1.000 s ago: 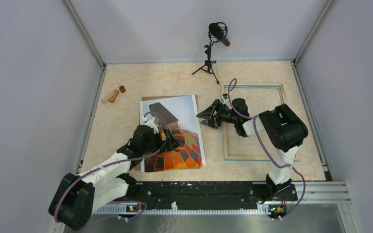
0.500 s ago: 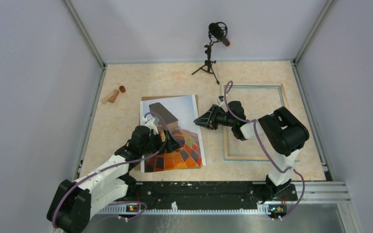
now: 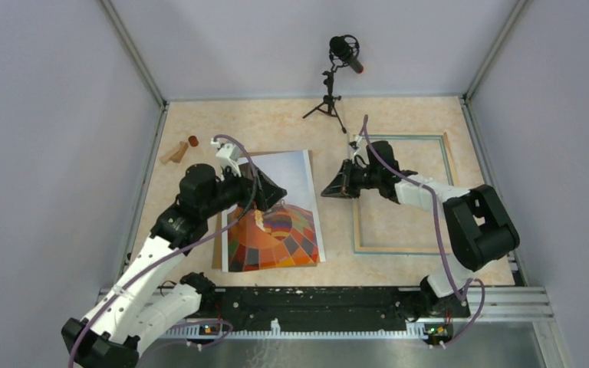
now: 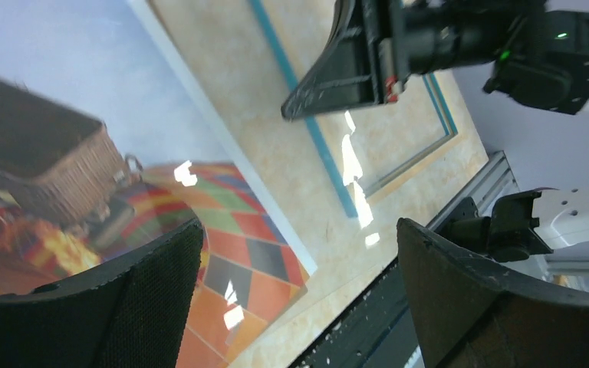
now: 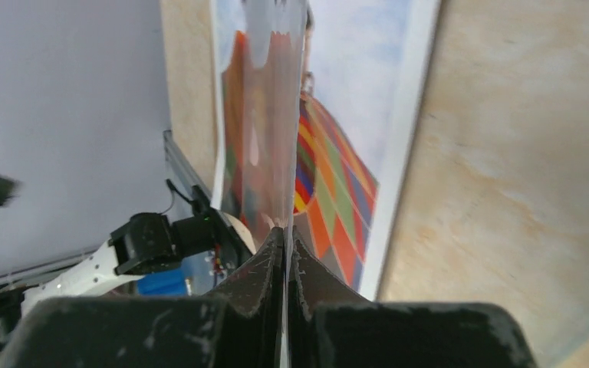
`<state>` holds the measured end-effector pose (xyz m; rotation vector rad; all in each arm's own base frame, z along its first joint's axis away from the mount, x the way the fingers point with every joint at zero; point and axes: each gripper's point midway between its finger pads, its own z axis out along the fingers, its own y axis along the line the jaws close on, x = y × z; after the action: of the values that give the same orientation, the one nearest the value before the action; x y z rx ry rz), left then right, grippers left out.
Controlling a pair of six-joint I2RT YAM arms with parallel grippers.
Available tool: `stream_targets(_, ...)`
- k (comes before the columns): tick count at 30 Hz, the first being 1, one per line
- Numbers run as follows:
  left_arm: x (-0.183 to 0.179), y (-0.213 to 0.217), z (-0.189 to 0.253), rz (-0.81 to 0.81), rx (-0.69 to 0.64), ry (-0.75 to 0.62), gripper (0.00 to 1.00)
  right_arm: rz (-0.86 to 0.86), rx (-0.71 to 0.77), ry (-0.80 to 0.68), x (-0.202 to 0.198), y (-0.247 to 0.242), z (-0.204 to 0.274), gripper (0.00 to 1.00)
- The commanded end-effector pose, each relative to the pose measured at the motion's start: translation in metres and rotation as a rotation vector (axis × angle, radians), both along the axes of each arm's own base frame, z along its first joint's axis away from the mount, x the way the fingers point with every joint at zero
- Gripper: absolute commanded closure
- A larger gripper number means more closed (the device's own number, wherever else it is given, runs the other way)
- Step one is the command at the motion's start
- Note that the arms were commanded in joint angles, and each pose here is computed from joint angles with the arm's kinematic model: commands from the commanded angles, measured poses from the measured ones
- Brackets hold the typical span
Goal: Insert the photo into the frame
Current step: Pick up the photo frame item at the center of the board.
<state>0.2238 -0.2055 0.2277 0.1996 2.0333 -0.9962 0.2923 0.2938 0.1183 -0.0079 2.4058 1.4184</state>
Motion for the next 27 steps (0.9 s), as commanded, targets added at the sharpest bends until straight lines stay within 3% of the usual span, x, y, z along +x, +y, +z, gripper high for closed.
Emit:
stream_targets(1,0.005,0.011,0.058,0.001,0.054,-0.205,0.02,0.007,-0.113,-0.027,-0.006,-0.036,0.009,1.00)
stream_targets(7,-0.003,0.001,0.093,-0.034,0.033,-0.306,0.02,-0.054,-0.237,-0.046,-0.003,-0.085,0.012,1.00)
stream_targets(15,-0.009,-0.008,0.102,-0.054,0.058,-0.398,0.02,-0.077,-0.234,-0.163,0.011,-0.144,0.037,1.00)
stream_targets(27,-0.020,-0.034,0.064,-0.107,0.179,-0.428,0.02,-0.131,-0.325,-0.094,0.025,-0.244,0.003,1.00)
